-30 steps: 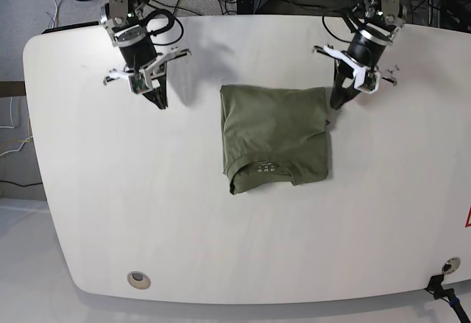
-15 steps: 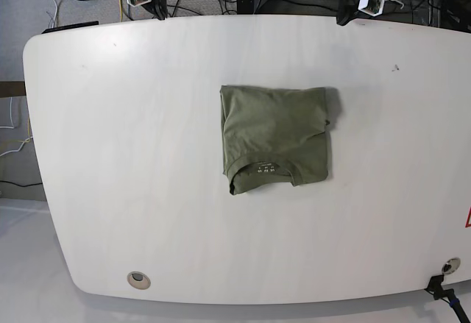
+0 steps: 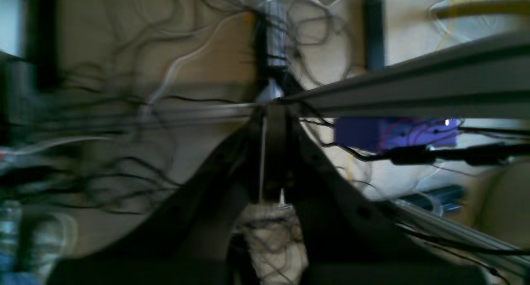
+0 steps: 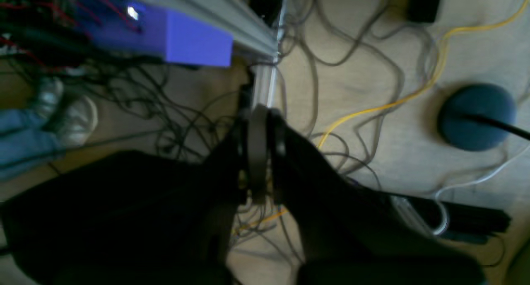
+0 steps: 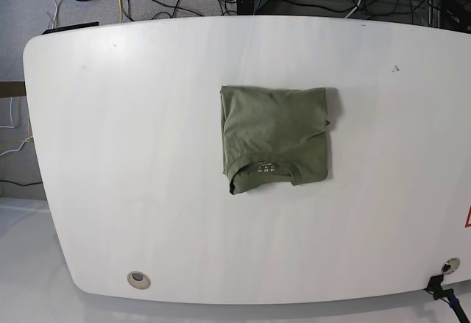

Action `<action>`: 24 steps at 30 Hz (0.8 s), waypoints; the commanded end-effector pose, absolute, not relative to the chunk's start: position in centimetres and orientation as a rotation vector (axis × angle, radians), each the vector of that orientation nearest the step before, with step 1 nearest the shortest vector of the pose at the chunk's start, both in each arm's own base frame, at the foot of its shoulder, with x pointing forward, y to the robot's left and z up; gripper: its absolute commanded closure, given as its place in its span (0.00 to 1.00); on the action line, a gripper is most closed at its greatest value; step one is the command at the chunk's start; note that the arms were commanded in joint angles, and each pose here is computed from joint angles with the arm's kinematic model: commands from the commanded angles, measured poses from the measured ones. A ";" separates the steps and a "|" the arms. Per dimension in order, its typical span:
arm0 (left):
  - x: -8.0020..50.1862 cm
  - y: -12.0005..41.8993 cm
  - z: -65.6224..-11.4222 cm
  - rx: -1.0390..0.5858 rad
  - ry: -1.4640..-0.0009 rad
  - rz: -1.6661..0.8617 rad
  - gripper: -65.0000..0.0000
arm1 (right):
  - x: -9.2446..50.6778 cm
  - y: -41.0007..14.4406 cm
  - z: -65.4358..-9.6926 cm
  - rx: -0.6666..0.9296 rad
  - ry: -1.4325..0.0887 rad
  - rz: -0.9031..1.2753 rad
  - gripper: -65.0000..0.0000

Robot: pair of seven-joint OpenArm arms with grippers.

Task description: Fold the T-shirt properly

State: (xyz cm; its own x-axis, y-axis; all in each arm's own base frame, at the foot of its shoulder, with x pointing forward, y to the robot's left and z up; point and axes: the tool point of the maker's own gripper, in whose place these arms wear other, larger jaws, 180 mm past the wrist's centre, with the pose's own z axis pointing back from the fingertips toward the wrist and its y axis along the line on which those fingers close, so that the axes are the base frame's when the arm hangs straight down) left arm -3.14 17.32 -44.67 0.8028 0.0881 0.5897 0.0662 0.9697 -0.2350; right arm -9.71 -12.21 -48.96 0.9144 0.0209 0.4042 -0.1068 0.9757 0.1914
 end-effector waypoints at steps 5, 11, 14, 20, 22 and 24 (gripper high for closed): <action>-6.2 17.3 -51.8 -0.286 -0.481 0.068 1.00 | -11.8 -12.8 -54.3 0.207 -0.353 0.010 1.00; -8.2 16.9 -57.1 -0.292 -0.339 0.126 1.00 | -11.8 -13.0 -58.6 0.203 -0.277 -0.027 1.00; -7.8 16.2 -59.2 -0.306 -0.291 0.132 1.00 | -11.0 -13.0 -60.0 0.203 -0.258 -0.038 1.00; -7.9 16.5 -62.6 -0.286 -0.164 0.190 1.00 | -8.4 -12.9 -62.5 0.204 -0.229 -0.060 1.00; -6.4 16.5 -63.3 -0.284 -0.165 0.203 1.00 | -7.4 -12.9 -63.1 0.205 -0.225 -0.065 1.00; -4.8 16.7 -63.8 -0.274 -0.169 0.212 1.00 | -6.1 -12.9 -63.6 0.205 -0.230 -0.068 1.00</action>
